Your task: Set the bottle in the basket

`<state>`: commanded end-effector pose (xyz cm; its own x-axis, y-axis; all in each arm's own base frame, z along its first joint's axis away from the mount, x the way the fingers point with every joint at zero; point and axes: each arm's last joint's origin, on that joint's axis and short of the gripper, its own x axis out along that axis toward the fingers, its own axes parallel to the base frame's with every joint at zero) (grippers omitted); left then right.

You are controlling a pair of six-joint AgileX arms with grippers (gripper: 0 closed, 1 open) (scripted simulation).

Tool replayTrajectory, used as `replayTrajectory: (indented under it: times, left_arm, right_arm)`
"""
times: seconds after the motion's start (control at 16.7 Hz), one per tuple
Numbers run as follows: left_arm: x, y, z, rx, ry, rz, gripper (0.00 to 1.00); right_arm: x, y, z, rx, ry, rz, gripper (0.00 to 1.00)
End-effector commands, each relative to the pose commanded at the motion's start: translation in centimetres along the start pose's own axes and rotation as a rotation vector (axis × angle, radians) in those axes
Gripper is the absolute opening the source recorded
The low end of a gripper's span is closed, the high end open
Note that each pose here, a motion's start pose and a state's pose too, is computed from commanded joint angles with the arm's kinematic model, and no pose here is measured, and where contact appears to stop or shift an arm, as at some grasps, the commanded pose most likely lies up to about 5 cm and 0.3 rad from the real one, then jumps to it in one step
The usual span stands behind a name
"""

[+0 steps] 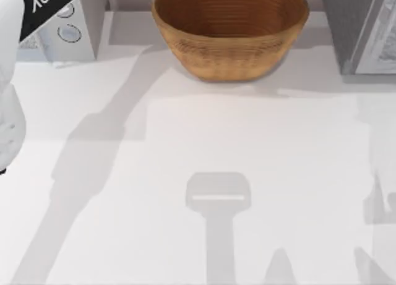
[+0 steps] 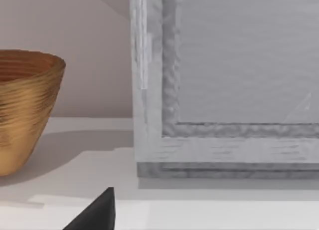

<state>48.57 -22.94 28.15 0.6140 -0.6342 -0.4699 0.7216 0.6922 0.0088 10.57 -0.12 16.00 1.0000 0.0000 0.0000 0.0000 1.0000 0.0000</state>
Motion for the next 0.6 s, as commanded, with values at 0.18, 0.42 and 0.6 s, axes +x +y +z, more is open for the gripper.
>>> replayTrajectory:
  times: [0.18, 0.42, 0.6]
  left_arm:
    - [0.0, 0.0, 0.0, 0.0, 0.0, 0.0, 0.9]
    - [0.0, 0.0, 0.0, 0.0, 0.0, 0.0, 1.0]
    - [0.0, 0.0, 0.0, 0.0, 0.0, 0.0, 1.0]
  right_arm:
    - [0.0, 0.0, 0.0, 0.0, 0.0, 0.0, 1.0]
    - [0.0, 0.0, 0.0, 0.0, 0.0, 0.0, 1.0]
    - [0.0, 0.0, 0.0, 0.0, 0.0, 0.0, 1.0]
